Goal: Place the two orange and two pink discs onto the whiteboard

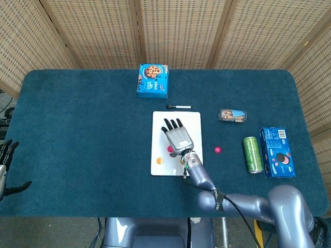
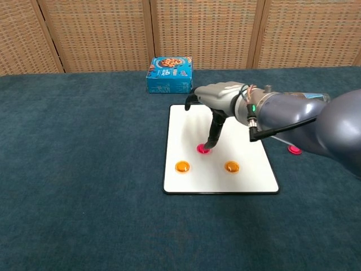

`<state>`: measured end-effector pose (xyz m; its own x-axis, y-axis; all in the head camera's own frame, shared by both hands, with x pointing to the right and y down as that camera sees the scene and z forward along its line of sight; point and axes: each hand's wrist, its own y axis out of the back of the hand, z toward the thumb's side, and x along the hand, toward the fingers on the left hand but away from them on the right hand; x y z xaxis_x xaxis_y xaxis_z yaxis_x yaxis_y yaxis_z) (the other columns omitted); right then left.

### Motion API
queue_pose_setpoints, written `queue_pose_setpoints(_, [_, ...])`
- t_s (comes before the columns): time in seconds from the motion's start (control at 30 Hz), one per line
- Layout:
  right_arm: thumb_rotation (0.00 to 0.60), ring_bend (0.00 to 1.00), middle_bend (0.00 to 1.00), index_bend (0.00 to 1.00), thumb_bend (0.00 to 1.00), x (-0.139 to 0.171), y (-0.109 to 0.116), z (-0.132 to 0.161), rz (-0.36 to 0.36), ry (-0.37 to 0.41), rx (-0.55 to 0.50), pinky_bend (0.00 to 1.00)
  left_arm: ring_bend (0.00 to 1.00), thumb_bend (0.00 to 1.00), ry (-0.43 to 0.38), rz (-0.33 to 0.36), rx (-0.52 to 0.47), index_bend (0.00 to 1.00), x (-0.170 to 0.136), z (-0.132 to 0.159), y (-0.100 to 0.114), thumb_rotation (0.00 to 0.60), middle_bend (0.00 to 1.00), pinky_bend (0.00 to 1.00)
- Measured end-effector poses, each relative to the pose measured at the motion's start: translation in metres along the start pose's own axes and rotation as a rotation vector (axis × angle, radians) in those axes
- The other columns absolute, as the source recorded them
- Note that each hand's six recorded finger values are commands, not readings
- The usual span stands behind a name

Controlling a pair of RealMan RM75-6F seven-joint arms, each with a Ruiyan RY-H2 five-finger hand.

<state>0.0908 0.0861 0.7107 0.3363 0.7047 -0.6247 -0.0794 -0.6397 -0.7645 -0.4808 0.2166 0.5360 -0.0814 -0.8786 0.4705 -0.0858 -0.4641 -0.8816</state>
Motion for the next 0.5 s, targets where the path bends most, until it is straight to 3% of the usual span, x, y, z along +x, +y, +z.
queue_pose_setpoints(0.13, [0.6, 0.0, 0.0, 0.38, 0.26, 0.015, 0.006, -0.032, -0.023, -0.025, 0.006, 0.0, 0.0, 0.0, -0.012, 0.007, 0.0, 0.0, -0.001, 0.002, 0.001, 0.6, 0.0, 0.0])
queue_pose_setpoints(0.5, [0.6, 0.0, 0.0, 0.39, 0.26, 0.053, -0.016, -0.117, -0.005, -0.119, -0.018, 0.0, 0.0, 0.0, -0.029, 0.007, 0.018, 0.0, -0.005, 0.008, -0.003, 0.6, 0.0, 0.0])
